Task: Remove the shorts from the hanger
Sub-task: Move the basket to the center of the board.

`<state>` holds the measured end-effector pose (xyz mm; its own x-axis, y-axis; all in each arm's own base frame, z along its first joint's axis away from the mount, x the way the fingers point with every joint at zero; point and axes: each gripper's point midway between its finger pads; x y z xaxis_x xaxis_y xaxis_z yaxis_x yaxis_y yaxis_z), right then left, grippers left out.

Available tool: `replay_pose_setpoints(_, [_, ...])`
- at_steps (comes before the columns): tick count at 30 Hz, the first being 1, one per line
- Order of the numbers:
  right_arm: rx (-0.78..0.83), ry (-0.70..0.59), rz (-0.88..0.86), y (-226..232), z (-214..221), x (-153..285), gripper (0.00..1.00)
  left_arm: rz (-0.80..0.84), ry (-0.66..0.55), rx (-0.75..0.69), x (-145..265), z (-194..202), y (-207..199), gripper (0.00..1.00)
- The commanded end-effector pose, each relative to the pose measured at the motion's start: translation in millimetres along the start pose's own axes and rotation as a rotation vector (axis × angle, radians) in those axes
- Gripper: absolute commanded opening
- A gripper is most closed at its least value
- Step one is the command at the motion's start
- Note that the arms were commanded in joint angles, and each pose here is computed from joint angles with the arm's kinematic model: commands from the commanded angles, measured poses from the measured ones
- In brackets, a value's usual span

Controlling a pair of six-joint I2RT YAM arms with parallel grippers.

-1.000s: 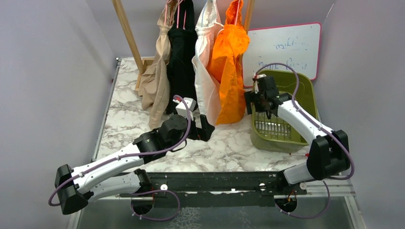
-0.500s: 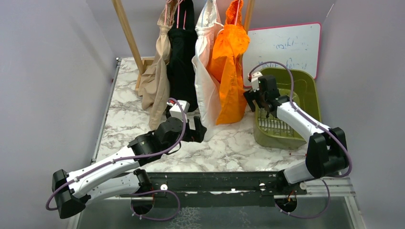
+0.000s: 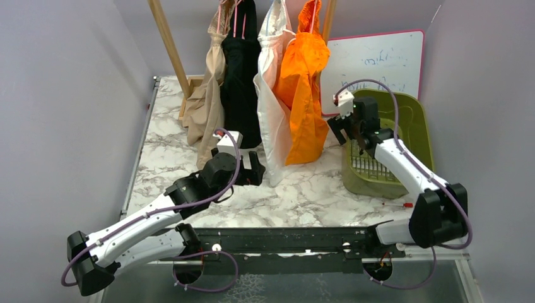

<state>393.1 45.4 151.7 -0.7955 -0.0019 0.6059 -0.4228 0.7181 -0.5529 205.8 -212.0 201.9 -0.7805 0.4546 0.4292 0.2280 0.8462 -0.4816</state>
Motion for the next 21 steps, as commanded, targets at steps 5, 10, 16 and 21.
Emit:
replay_pose_setpoints(5, [-0.263, -0.309, 0.039, -43, -80, 82, 0.99, -0.134, -0.009, 0.048, -11, -5, 38, 0.99])
replay_pose_setpoints(10, [-0.369, -0.469, -0.134, -14, -104, 109, 0.99, -0.196, 0.006, 0.073, -12, -5, 60, 0.99])
replay_pose_setpoints(16, [-0.69, -0.576, -0.369, 5, -140, 158, 0.99, -0.248, -0.01, 0.081, -7, -8, 75, 0.99])
replay_pose_setpoints(21, [-0.864, -0.659, -0.49, 9, -159, 187, 1.0, -0.308, -0.101, 0.11, 11, -20, 91, 0.99])
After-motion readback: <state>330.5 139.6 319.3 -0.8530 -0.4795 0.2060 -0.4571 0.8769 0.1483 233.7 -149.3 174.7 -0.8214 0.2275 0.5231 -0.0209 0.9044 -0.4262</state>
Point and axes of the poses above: each gripper's point midway between its finger pads, its own x axis back along the fingers, its own y axis along the line the jaws close on, z = x × y, and after that the axes turned 9 degrees about x, right-handed
